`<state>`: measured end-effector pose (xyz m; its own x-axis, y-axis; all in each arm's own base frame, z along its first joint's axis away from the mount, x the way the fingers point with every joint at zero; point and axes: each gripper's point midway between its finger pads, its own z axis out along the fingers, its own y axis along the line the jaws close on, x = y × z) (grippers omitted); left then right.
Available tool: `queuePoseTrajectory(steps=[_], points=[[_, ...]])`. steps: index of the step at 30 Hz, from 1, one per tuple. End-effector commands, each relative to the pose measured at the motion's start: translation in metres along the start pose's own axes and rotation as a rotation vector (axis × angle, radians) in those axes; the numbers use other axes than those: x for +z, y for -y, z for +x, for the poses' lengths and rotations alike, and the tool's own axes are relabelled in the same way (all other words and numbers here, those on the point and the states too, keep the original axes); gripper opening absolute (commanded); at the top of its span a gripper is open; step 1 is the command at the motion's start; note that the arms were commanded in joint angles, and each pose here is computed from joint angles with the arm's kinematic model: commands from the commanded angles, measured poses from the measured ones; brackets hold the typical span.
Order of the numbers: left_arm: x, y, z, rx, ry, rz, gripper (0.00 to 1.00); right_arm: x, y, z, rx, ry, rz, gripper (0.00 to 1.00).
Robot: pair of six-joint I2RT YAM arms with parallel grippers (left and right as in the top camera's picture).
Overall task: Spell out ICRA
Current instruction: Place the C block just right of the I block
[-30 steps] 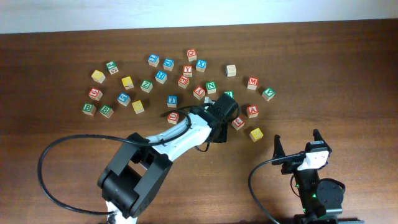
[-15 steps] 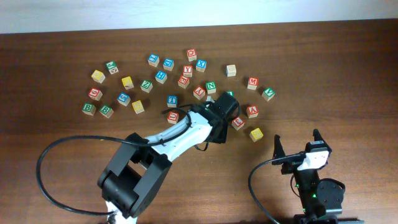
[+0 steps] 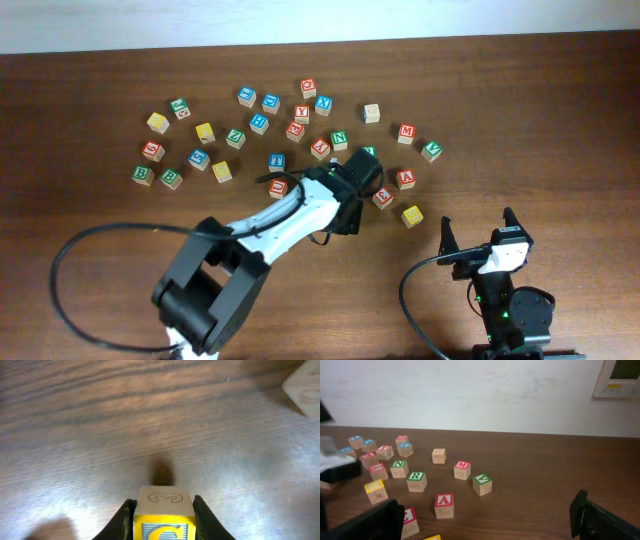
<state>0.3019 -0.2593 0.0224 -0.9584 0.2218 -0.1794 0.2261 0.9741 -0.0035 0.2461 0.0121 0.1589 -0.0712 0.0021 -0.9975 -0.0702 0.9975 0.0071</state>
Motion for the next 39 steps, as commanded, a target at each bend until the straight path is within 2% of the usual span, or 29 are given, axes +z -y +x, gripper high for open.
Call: queuePoseTrajectory(steps=[1, 5, 9, 15, 18, 27, 39], points=[[-0.063, -0.001, -0.009, -0.056, 0.086, 0.055, 0.22, 0.000, 0.001, 0.002, 0.003, -0.004, 0.004, 0.98], [-0.089, -0.016, 0.012, -0.094, 0.047, 0.032, 0.23, 0.000, 0.001, 0.002, 0.003, -0.004, 0.004, 0.98], [-0.080, -0.034, 0.037, -0.213, -0.038, -0.052, 0.24, 0.000, 0.001, 0.002, 0.003, -0.004, 0.004, 0.98], [-0.055, -0.059, 0.039, -0.312, -0.039, -0.087, 0.26, 0.000, 0.001, 0.002, 0.003, -0.004, 0.004, 0.98], [-0.041, -0.062, 0.038, -0.266, -0.020, -0.073, 0.25, 0.000, 0.001, 0.002, 0.003, -0.004, 0.004, 0.98], [-0.018, -0.061, 0.042, -0.271, 0.013, -0.048, 0.27, 0.000, 0.001, 0.002, 0.003, -0.004, 0.004, 0.98], [-0.016, -0.062, 0.040, -0.273, 0.027, -0.051, 0.26, 0.000, 0.001, 0.002, 0.003, -0.004, 0.004, 0.98]])
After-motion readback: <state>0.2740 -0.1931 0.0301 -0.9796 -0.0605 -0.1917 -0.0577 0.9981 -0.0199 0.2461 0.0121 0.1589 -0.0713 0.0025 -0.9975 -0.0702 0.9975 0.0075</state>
